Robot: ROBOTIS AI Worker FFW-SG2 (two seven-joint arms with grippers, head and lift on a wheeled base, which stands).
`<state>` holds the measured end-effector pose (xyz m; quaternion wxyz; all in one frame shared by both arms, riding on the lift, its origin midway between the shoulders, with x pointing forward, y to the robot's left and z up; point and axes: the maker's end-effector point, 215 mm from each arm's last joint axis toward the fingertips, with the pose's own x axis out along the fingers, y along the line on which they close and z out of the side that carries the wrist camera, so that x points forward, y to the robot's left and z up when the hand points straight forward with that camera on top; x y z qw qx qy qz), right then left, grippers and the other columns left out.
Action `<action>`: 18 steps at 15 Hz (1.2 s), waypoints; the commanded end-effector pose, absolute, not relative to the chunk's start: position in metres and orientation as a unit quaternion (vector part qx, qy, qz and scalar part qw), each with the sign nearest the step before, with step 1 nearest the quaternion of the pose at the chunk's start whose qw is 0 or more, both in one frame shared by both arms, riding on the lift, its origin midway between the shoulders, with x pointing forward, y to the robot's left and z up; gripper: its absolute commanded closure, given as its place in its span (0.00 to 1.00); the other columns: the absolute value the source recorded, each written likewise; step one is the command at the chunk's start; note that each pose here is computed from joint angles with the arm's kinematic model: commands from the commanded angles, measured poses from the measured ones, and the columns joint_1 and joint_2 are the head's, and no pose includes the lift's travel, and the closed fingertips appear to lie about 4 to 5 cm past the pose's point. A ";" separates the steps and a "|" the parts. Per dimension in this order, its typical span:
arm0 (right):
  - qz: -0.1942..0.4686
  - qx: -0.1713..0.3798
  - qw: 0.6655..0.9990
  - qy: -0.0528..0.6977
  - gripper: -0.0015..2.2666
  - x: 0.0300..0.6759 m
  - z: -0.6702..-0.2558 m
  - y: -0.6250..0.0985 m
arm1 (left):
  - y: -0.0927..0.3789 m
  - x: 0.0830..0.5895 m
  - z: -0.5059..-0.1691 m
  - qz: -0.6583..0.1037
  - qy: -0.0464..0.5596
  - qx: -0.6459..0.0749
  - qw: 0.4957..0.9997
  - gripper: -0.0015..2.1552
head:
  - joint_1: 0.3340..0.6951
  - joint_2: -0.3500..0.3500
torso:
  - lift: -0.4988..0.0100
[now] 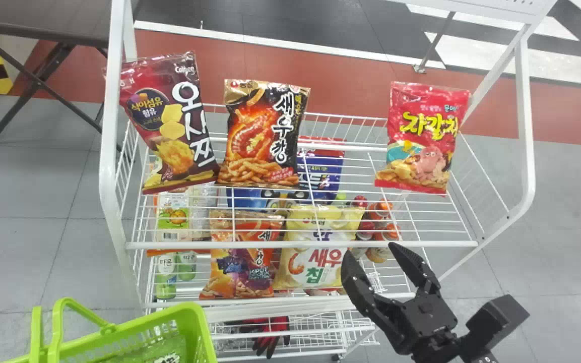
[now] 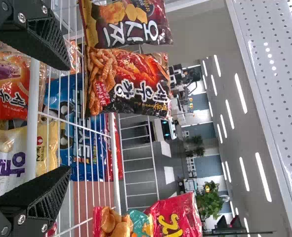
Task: Hold basket handle with left hand then pick Gkobukchip with right hand and place into basket
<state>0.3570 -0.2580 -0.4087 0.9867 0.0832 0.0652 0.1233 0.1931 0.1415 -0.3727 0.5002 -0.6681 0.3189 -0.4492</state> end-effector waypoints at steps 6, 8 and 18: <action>0.120 0.082 0.987 0.074 0.04 0.358 -0.414 -0.255 | 0.141 0.193 -0.374 -0.448 0.322 -0.667 0.501 1.00 | 1.00 0.14 | 0.98; 0.119 0.082 0.987 0.075 0.04 0.358 -0.414 -0.254 | 0.142 0.193 -0.374 -0.447 0.322 -0.667 0.502 1.00 | 1.00 0.14 | 0.98; 0.121 0.081 0.987 0.070 0.04 0.359 -0.411 -0.252 | 0.141 0.193 -0.373 -0.449 0.320 -0.668 0.500 1.00 | 1.00 0.15 | 0.98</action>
